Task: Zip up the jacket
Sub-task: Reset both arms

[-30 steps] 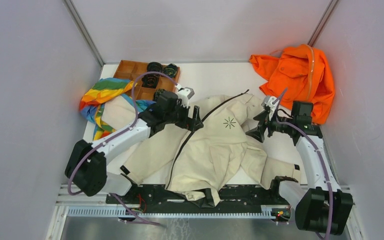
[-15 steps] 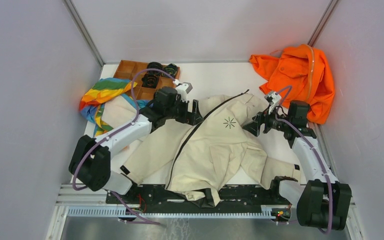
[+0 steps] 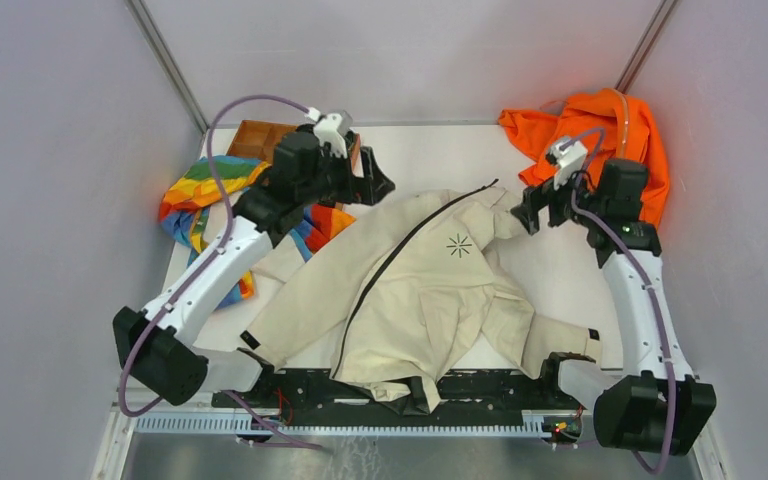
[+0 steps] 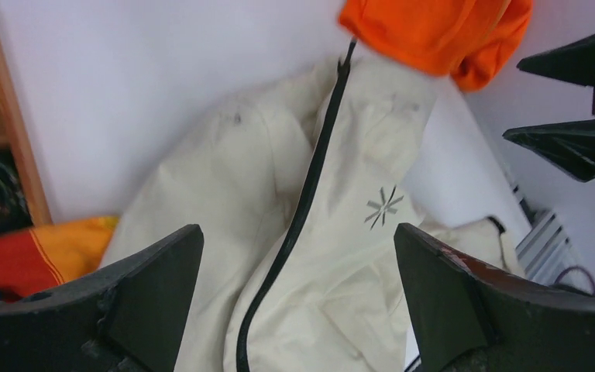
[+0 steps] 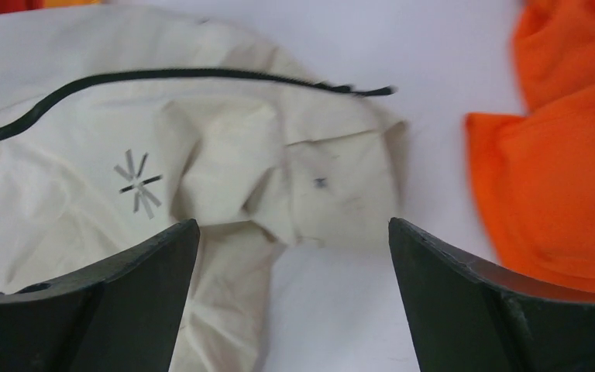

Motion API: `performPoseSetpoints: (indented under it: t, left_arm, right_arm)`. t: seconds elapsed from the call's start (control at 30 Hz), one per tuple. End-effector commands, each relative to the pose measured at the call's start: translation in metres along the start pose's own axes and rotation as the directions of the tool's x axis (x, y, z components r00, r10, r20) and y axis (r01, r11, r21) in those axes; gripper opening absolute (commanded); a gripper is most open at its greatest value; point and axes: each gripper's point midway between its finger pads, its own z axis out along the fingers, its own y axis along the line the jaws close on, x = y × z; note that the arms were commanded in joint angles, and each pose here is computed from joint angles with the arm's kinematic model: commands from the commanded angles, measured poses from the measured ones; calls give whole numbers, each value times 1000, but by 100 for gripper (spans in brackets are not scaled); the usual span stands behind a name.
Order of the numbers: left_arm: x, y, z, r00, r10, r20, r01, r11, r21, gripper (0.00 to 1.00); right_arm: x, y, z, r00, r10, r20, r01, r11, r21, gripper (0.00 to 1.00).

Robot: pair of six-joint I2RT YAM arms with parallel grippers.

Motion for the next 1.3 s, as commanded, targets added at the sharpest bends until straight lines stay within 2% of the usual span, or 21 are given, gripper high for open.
performPoseSetpoints:
  t: [0.0, 0.13, 0.27, 0.43, 0.77, 1.27]
  left_arm:
    - [-80, -25, -51, 984, -7, 177, 5, 1000, 12, 100]
    - [-119, -47, -77, 965, -50, 258, 34, 997, 66, 100]
    - [-150, -72, -105, 941, -57, 332, 12, 991, 135, 100]
    - [-165, -87, -128, 923, -76, 378, 10, 984, 175, 100]
    - [-179, -101, -157, 897, -82, 434, -9, 979, 202, 100]
    - [-181, -104, -171, 888, -75, 453, -16, 981, 195, 100]
  right_arm:
    - [-63, -53, -38, 996, -94, 11, 86, 949, 303, 98]
    - [-125, -59, -71, 980, -165, 109, 109, 911, 398, 98]
    - [-187, -65, -115, 949, -192, 250, 33, 850, 526, 98]
    - [-227, -62, -150, 912, -201, 357, -51, 809, 586, 98]
    - [-245, -50, -172, 882, -223, 416, -75, 803, 591, 98]
    - [-254, -47, -176, 867, -238, 439, -77, 805, 588, 98]
